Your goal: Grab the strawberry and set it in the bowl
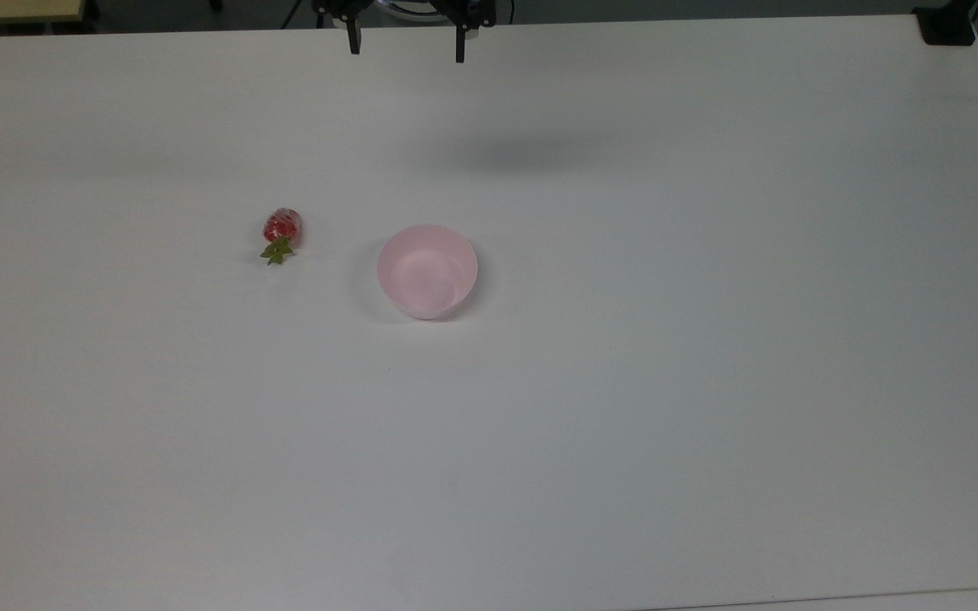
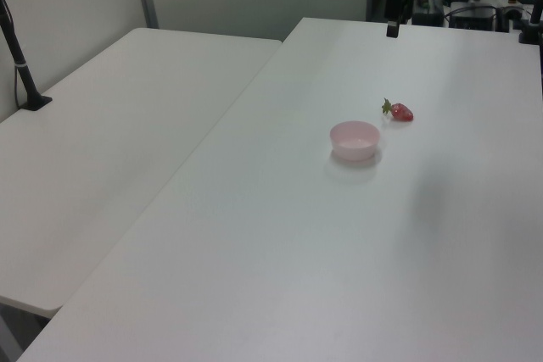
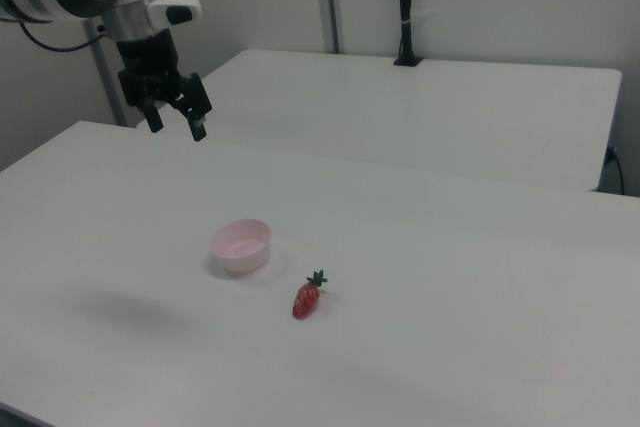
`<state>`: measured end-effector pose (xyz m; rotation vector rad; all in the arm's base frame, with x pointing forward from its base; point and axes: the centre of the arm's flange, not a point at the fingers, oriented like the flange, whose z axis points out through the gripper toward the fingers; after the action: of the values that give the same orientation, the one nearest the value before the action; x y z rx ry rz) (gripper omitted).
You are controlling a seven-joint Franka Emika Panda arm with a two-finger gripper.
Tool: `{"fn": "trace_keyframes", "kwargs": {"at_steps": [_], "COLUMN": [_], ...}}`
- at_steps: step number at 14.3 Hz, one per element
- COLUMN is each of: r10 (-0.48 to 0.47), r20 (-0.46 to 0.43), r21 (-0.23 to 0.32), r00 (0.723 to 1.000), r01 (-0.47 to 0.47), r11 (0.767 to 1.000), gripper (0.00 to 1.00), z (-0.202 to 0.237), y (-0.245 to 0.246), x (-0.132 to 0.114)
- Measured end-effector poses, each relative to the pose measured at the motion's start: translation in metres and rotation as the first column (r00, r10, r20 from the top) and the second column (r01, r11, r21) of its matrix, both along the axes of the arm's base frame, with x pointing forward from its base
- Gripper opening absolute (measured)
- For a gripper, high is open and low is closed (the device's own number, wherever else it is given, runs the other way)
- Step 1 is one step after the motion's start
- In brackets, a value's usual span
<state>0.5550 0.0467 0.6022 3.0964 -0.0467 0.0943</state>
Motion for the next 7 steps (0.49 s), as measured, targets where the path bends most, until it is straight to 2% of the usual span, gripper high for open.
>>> {"fn": "trace_keyframes", "kwargs": {"at_steps": [5, 7], "r10": [-0.005, 0.011], "r20": [0.0, -0.006], "r21": [0.0, -0.004], "r00": [1.0, 1.0], "r01": [0.005, -0.011], "r11": [1.0, 1.0], "gripper": [1.0, 1.0], "z": [0.0, -0.001], "y": [-0.003, -0.019], "x": [0.0, 0.001]}}
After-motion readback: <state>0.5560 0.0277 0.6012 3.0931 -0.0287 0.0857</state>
